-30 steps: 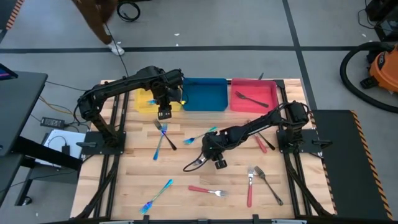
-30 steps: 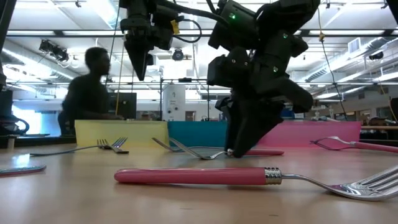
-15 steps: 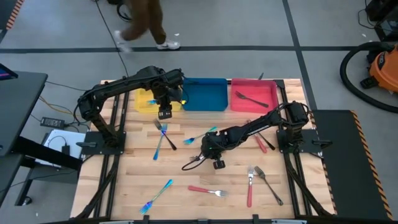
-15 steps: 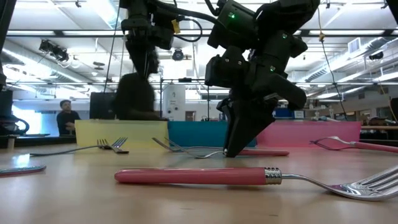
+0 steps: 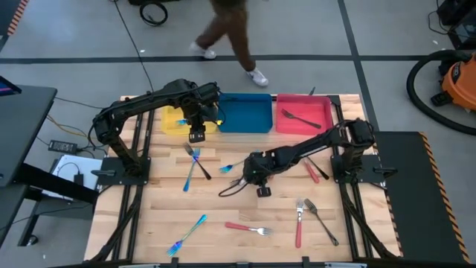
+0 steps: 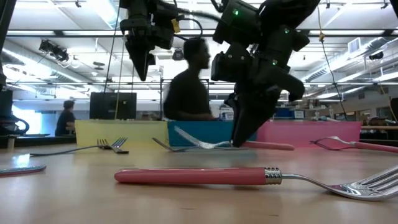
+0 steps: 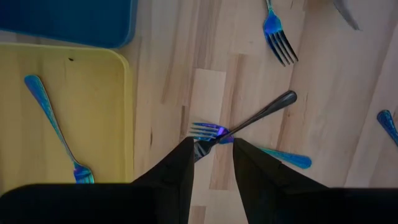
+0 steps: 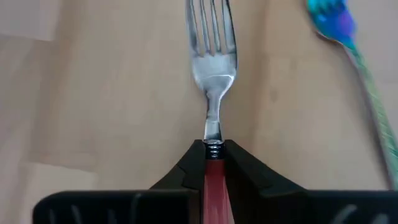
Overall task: Sort silverware by color (type)
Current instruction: Put the pink fork into the blue bin
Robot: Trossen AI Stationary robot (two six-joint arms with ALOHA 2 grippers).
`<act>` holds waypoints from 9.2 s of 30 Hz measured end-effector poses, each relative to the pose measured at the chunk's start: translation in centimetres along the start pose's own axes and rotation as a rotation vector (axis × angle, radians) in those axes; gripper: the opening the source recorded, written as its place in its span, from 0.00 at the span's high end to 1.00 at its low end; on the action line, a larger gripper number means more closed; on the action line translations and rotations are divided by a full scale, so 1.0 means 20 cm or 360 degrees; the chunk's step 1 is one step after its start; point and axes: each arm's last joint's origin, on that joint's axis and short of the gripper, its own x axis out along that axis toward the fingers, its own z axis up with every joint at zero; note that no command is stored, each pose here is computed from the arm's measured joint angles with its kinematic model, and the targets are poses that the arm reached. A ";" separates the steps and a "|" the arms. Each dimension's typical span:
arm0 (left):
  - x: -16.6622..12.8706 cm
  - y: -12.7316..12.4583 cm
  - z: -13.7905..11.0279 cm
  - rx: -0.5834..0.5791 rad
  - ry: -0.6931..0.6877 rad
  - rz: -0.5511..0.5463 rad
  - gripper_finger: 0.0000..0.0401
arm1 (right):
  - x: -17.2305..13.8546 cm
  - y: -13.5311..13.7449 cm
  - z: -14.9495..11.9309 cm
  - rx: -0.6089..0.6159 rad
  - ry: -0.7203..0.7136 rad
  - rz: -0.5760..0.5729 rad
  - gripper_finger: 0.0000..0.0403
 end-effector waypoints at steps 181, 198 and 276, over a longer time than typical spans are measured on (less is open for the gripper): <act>0.13 -0.12 0.10 -0.0106 -0.0201 0.0066 0.72 | -0.55 -1.01 -0.15 0.0216 -0.0331 -0.0688 0.76; 0.17 -0.50 0.06 -0.0102 0.0109 -0.0023 0.72 | -0.86 -0.55 -0.09 0.0288 -0.0372 -0.0442 0.76; 0.59 -0.69 -0.03 0.0112 -0.0104 -0.0007 0.72 | -0.51 -0.12 -0.72 0.1549 0.0554 -0.0699 0.75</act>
